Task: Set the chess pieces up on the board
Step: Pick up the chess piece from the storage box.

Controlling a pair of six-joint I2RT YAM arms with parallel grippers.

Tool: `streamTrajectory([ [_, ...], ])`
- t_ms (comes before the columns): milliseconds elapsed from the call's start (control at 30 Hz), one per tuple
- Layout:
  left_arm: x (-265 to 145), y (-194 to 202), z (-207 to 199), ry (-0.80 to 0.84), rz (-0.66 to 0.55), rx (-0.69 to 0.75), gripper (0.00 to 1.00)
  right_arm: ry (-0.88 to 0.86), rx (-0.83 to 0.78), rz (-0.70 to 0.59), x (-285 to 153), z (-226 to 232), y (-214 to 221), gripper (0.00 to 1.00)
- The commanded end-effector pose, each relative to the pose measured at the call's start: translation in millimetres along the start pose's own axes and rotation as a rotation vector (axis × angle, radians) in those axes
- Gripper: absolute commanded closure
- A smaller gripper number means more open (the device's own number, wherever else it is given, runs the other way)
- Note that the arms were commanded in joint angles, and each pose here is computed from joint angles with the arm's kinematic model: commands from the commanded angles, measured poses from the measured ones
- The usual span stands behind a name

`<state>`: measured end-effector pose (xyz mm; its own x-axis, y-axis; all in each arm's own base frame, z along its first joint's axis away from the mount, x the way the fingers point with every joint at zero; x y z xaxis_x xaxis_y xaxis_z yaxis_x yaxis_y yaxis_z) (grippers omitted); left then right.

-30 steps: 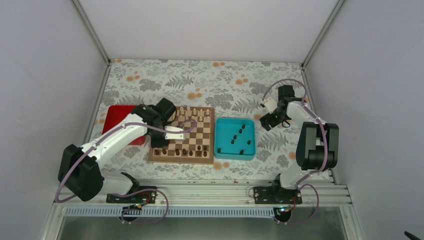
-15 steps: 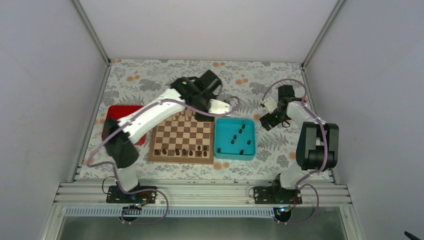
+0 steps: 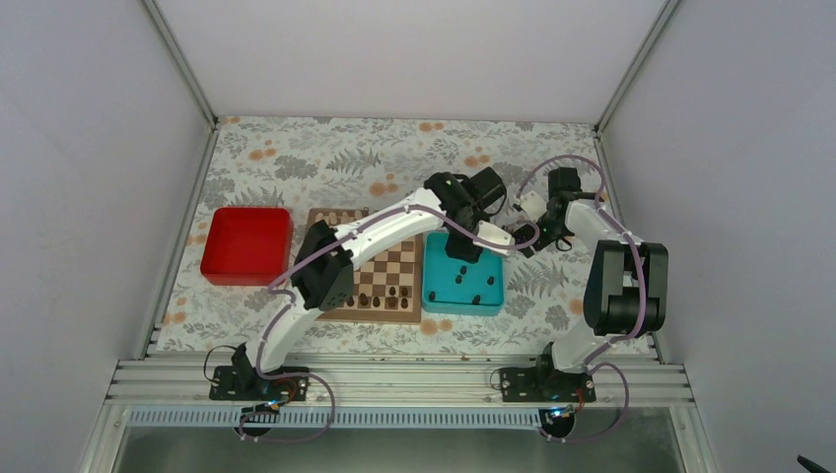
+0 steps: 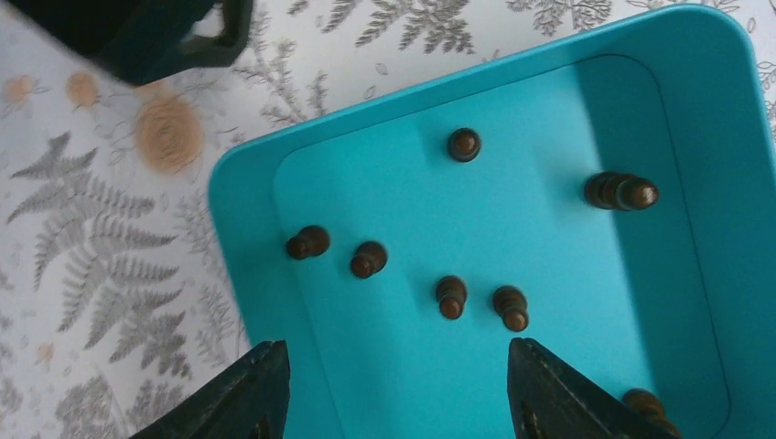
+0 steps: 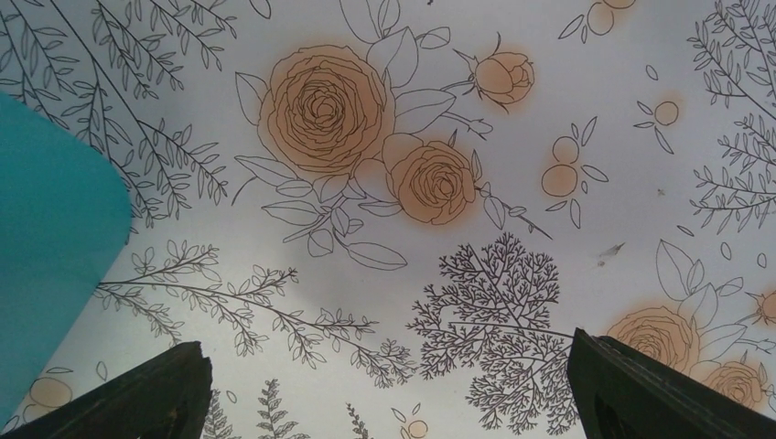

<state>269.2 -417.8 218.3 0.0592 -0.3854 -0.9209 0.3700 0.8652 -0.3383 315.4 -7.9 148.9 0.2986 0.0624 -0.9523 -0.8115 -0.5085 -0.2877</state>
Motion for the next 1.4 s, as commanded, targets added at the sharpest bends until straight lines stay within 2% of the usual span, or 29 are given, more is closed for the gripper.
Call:
streamTrajectory([
  [0,14.4,-4.5,-11.6,0.085,0.008,0.038,0.43,-0.016,-0.002,-0.012,0.9,-0.5,2.6,0.0],
  [100,26.5,0.6,-17.0,0.104,0.035,0.042,0.47,-0.022,-0.005,-0.014,0.8,0.0,2.3,0.0],
  [467,61.9,19.5,-16.3,0.02,0.15,0.022,0.49,-0.032,-0.009,-0.016,0.7,1.6,2.9,0.0],
  [867,71.8,21.8,-17.1,0.017,0.145,0.029,0.55,-0.039,-0.01,-0.011,1.0,2.5,3.6,0.0],
  [1367,73.4,19.8,-24.1,0.092,0.117,0.052,0.6,-0.037,-0.007,-0.012,-0.3,2.3,3.8,0.0],
])
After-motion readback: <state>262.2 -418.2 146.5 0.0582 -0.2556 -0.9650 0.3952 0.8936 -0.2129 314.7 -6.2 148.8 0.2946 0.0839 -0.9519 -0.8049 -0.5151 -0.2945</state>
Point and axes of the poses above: each gripper's point midway between its finger pads, its own x axis out along the fingers, its own z axis along the line the jaws close on, y = z × x, the point moved 10 cm from there along -x, back along the fingers, and after that the axes turned 3 degrees about x, right-handed, at the moved point
